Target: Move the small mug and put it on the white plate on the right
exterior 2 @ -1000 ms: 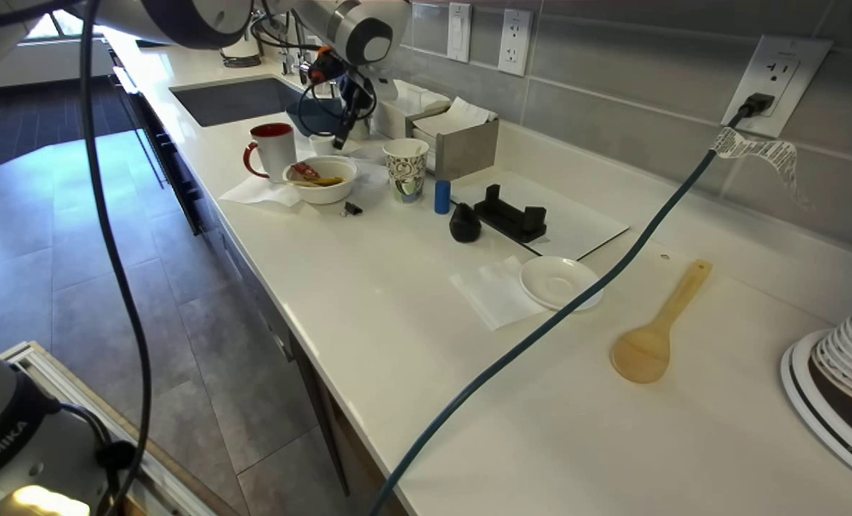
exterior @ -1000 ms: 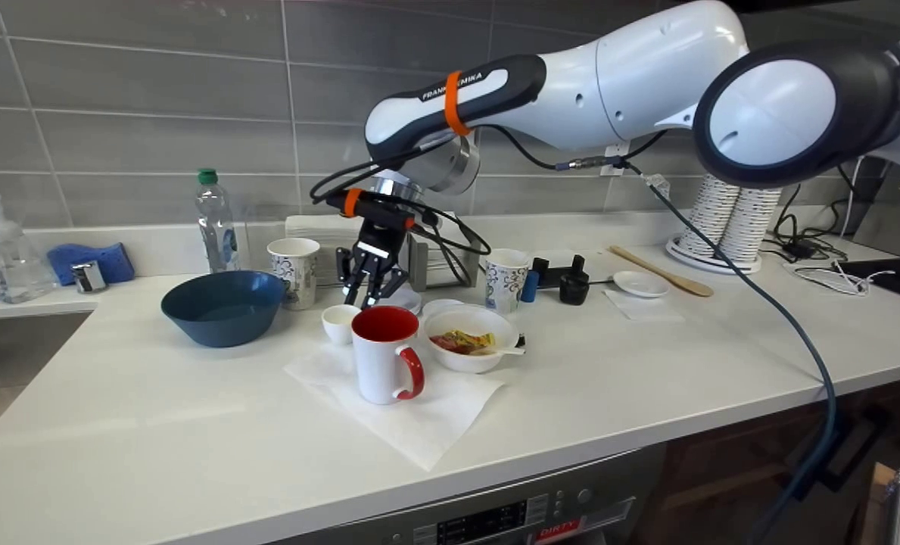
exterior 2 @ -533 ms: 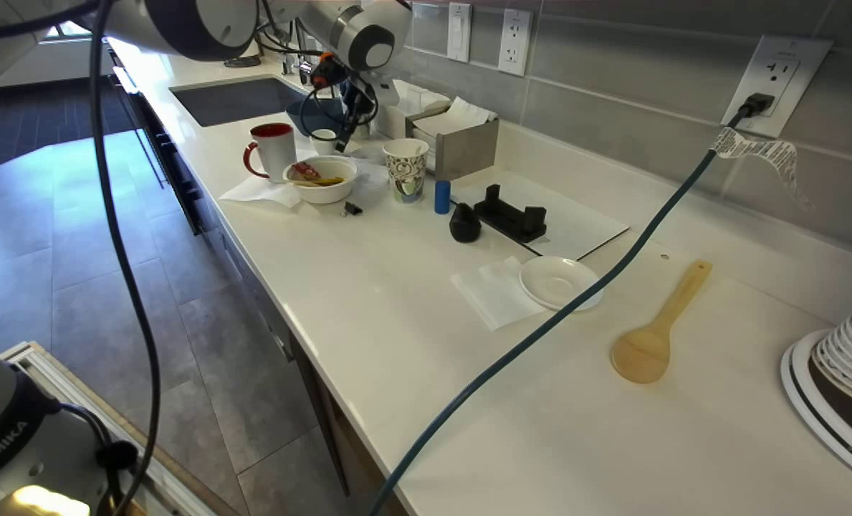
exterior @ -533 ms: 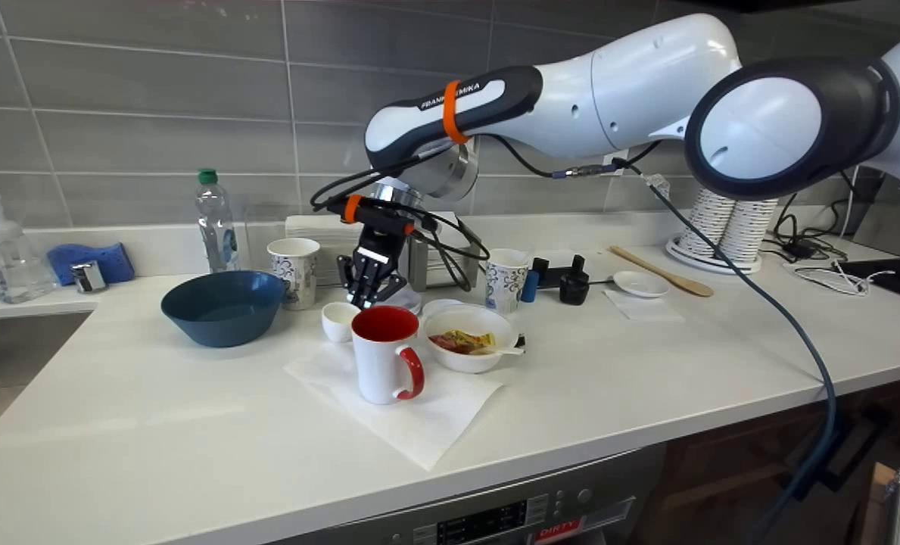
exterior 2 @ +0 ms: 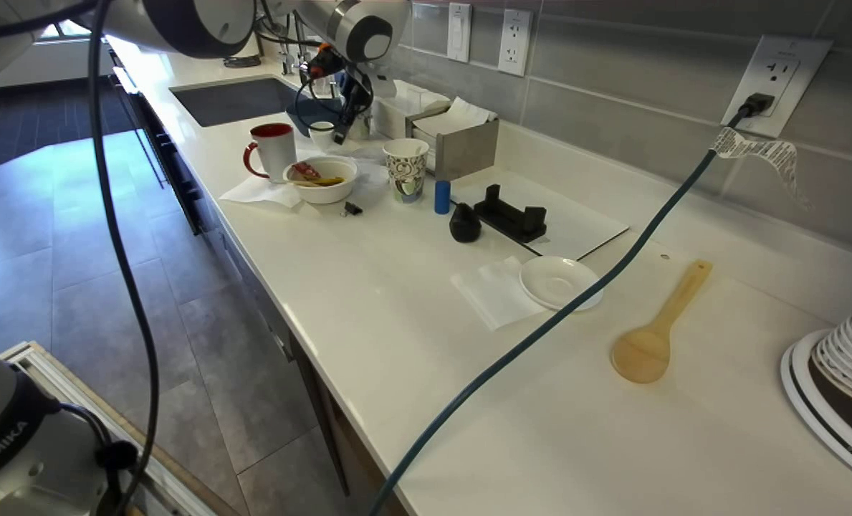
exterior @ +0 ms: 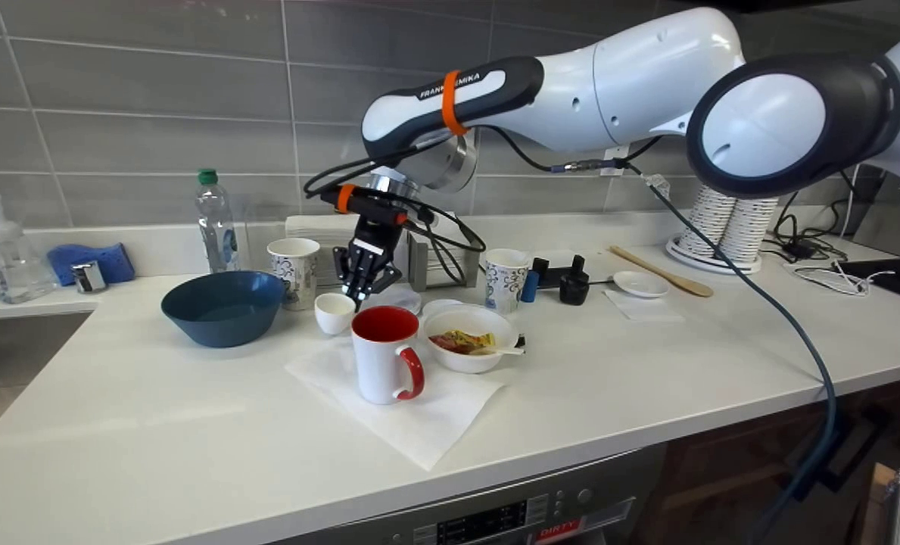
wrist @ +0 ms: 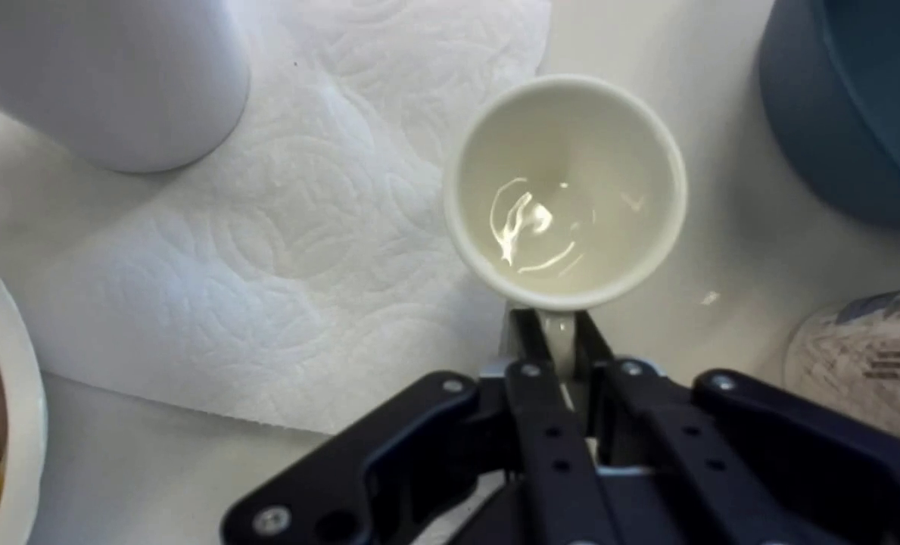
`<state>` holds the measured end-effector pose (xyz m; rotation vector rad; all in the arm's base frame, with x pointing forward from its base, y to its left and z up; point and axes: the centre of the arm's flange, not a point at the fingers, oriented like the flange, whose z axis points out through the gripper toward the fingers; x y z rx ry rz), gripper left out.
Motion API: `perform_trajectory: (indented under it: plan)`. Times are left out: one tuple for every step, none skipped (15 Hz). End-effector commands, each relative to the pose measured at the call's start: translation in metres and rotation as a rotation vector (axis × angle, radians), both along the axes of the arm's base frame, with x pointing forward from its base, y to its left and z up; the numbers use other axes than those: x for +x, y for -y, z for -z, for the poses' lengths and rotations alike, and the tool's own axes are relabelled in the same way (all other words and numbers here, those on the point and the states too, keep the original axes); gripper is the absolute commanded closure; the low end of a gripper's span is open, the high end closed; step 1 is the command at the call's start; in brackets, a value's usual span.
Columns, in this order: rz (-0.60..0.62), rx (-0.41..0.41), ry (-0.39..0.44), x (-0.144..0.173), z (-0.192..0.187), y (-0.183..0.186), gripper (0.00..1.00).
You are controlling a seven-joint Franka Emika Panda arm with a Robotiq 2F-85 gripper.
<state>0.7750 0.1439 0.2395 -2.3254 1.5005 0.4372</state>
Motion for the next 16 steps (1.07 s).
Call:
perform_trajectory:
  plan:
    - [0.057, -0.007, -0.028, -0.012, -0.046, -0.003, 0.97]
    - [0.074, -0.009, -0.027, -0.021, -0.060, 0.000, 0.97]
    - [0.096, -0.014, -0.019, -0.029, -0.073, 0.005, 0.97]
    - [0.123, -0.014, -0.013, -0.036, -0.086, 0.010, 0.97]
    - [0.151, -0.022, -0.004, -0.045, -0.098, 0.018, 0.97]
    - [0.185, -0.028, -0.005, -0.055, -0.106, 0.027, 0.97]
    - [0.216, -0.028, -0.007, -0.062, -0.112, 0.034, 0.97]
    - [0.251, -0.027, -0.004, -0.073, -0.114, 0.042, 0.97]
    - [0.279, -0.017, 0.002, -0.082, -0.118, 0.049, 0.97]
    - [0.308, -0.001, 0.005, -0.088, -0.120, 0.054, 0.97]
    - [0.344, 0.017, 0.017, -0.092, -0.122, 0.058, 0.97]
    - [0.371, 0.028, 0.024, -0.097, -0.122, 0.061, 0.97]
    - [0.405, 0.037, 0.034, -0.101, -0.122, 0.064, 0.97]
    - [0.444, 0.045, 0.042, -0.105, -0.124, 0.066, 0.97]
    - [0.485, 0.059, 0.053, -0.109, -0.124, 0.068, 0.97]
    - [0.526, 0.071, 0.061, -0.114, -0.125, 0.069, 0.97]
